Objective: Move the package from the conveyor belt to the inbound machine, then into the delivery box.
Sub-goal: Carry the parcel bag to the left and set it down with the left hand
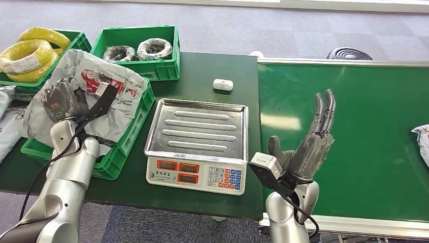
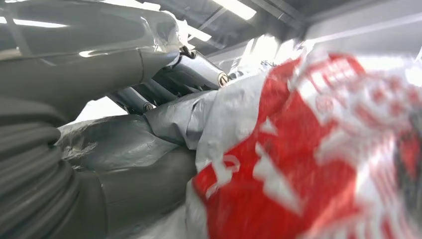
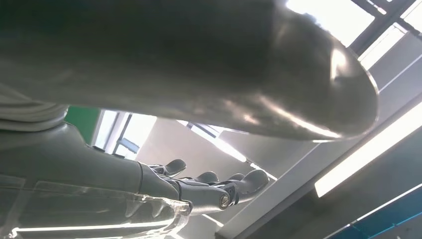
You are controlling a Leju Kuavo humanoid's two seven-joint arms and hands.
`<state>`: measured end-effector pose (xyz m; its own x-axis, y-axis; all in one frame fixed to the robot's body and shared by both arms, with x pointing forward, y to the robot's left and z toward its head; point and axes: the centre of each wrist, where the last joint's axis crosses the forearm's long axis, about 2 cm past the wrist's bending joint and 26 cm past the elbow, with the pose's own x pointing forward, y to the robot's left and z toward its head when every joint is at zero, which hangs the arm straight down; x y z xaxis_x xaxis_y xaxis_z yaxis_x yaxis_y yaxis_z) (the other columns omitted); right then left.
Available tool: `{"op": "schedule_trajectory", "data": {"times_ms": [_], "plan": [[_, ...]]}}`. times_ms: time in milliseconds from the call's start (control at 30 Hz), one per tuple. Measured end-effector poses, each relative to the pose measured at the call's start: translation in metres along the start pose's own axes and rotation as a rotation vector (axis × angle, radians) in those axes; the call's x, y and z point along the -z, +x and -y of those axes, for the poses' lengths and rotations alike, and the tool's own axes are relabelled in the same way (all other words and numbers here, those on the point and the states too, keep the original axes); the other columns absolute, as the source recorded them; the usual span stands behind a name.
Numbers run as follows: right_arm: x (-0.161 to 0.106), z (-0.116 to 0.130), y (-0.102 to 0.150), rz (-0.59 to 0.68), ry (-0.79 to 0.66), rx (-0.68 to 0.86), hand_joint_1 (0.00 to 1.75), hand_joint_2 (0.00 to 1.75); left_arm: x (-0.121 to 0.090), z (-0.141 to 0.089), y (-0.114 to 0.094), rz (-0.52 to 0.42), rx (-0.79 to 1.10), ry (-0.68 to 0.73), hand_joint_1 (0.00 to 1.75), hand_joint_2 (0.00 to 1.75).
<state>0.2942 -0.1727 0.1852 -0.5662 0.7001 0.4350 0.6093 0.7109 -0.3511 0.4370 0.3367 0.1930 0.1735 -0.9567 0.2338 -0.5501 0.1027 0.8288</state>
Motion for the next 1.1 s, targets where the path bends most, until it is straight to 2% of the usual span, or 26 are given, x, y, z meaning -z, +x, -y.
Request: {"op": "schedule_trajectory", "data": {"times_ms": [100,233,267,367,400,500,633,767,1033,1100], "plan": [[0.004,-0.004,0.003,0.008,0.005,0.014,0.00,0.00,-0.014,0.013,-0.018,-0.061,0.028,-0.074,1.53,1.75],[0.005,-0.006,0.004,0.009,0.014,0.021,0.00,0.00,-0.030,0.024,-0.031,-0.096,0.044,-0.139,1.52,1.75],[0.005,-0.006,0.005,0.008,0.016,0.022,0.00,0.00,-0.033,0.026,-0.033,-0.100,0.047,-0.151,1.33,1.75],[0.005,-0.007,0.005,0.010,0.020,0.027,0.00,0.00,-0.039,0.030,-0.036,-0.103,0.049,-0.173,0.19,1.75],[0.005,-0.007,0.005,0.011,0.021,0.028,0.00,0.00,-0.040,0.031,-0.036,-0.102,0.047,-0.178,0.00,1.31],[0.004,-0.007,0.005,0.014,0.023,0.030,0.00,0.00,-0.042,0.032,-0.037,-0.094,0.029,-0.186,0.00,0.00],[0.004,-0.006,0.004,0.018,0.025,0.027,0.00,0.00,-0.044,0.031,-0.036,-0.053,-0.043,-0.158,0.00,0.00],[0.003,-0.007,0.004,0.030,0.033,0.018,0.00,0.00,-0.039,0.022,-0.030,0.021,-0.193,-0.046,0.00,0.00],[0.001,-0.007,0.001,0.039,0.045,0.004,0.00,0.00,-0.030,0.008,-0.020,0.015,-0.321,0.103,0.00,0.00],[0.001,-0.008,0.000,0.044,0.047,0.002,0.00,0.00,-0.029,0.005,-0.017,0.024,-0.422,0.175,0.00,0.00]]}}
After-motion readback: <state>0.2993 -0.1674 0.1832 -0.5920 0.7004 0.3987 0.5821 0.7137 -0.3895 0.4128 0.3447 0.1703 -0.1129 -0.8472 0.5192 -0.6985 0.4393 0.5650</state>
